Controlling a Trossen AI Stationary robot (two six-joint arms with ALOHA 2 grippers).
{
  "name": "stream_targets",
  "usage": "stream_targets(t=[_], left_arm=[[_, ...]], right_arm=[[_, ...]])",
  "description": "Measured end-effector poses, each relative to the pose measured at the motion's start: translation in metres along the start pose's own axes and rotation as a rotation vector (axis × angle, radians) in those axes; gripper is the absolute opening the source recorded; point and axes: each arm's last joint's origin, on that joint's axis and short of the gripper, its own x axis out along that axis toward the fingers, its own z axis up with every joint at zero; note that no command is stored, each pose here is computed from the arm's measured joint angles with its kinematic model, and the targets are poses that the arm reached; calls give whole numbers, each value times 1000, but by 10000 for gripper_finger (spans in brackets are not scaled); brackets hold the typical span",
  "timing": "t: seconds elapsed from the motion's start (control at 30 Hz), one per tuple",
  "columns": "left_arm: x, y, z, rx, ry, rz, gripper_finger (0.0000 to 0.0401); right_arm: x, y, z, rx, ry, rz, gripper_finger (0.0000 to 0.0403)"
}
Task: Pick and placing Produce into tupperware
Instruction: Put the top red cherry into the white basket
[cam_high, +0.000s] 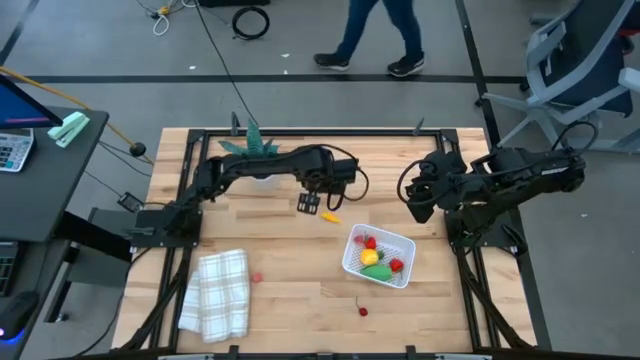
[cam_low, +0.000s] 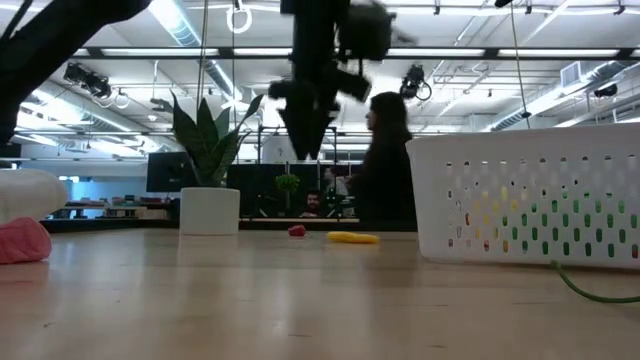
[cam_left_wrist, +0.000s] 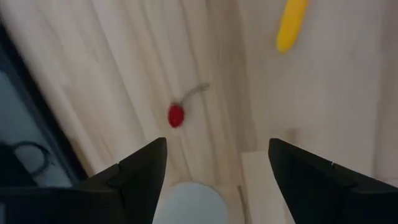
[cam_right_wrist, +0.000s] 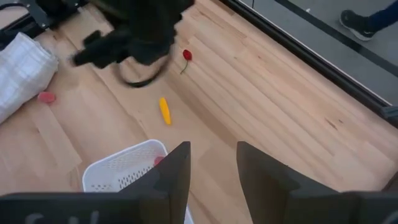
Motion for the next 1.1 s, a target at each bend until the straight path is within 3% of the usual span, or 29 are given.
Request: stream_targets(t=[0.17, 0.33, 0.63, 0.77, 1.1], left_arm=[[43, 18, -18, -46, 56, -119, 284], [75, 29, -31, -66, 68, -135, 284], [90, 55, -42, -82, 12, -118, 284], [91, 59, -43, -90, -49, -203, 284], [95, 63, -42, -63, -117, -224, 284]], right_arm=[[0, 0, 0, -5, 0, 0, 138], [0, 0, 0, -5, 0, 0, 138], [0, 0, 0, -6, -1, 0, 138], [0, 0, 0, -6, -1, 0, 138], [0, 0, 0, -3, -1, 0, 138]])
